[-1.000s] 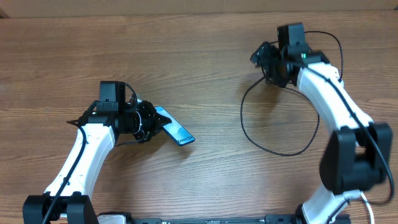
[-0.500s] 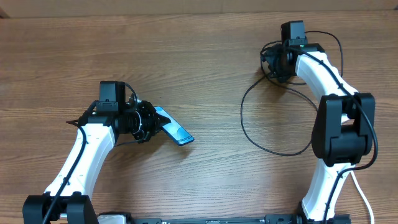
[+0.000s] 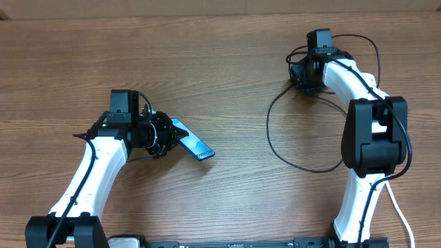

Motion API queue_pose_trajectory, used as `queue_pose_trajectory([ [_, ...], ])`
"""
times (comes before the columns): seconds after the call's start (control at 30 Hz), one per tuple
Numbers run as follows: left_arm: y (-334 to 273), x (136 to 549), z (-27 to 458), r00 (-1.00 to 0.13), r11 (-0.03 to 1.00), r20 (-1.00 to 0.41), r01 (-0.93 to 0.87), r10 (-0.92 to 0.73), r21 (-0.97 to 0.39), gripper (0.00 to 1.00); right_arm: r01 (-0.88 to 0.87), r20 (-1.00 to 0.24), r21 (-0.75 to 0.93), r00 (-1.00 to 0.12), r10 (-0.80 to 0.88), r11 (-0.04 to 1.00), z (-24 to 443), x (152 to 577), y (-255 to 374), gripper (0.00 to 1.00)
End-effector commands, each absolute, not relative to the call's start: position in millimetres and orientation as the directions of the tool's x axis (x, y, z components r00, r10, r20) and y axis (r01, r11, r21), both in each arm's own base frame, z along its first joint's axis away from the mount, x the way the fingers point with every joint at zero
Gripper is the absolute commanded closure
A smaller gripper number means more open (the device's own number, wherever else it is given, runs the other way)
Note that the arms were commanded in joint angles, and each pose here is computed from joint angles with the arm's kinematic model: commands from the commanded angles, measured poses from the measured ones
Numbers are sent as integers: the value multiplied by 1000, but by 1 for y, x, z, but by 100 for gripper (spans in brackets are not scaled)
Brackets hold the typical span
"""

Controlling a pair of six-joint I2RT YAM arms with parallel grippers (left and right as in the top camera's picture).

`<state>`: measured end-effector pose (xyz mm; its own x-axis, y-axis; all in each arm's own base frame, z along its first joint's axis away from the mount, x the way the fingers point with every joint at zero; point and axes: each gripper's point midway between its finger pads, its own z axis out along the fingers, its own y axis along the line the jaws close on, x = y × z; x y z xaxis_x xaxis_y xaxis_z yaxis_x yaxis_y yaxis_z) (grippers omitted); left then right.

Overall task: Plug charger to phone and switch on socket
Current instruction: 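Move right gripper to the black cable and grasp its plug end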

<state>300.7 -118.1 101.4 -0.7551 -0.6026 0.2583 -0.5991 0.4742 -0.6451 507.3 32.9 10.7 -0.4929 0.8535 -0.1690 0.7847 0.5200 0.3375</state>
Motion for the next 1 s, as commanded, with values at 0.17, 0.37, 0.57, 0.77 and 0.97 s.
queue_pose_trajectory([
  [0.17, -118, 304, 108, -752, 458, 263, -598, -604, -658, 95, 802, -167, 314, -479, 862, 507, -7, 510, 30, 63],
  [0.37, -118, 304, 107, -747, 455, 266, -605, -610, -654, 95, 797, -134, 302, -508, 851, 523, -17, 504, 44, 74],
  [0.57, -118, 304, 107, -747, 455, 266, -605, -610, -654, 94, 818, -106, 232, -517, 849, 527, -32, 488, 42, 85],
  [0.77, -118, 304, 107, -747, 454, 267, -605, -609, -654, 94, 822, -92, 209, -522, 848, 529, -33, 481, 42, 73],
  [0.97, -118, 304, 107, -747, 455, 266, -605, -610, -654, 93, 829, -75, 171, -527, 846, 532, -36, 471, 41, 76],
])
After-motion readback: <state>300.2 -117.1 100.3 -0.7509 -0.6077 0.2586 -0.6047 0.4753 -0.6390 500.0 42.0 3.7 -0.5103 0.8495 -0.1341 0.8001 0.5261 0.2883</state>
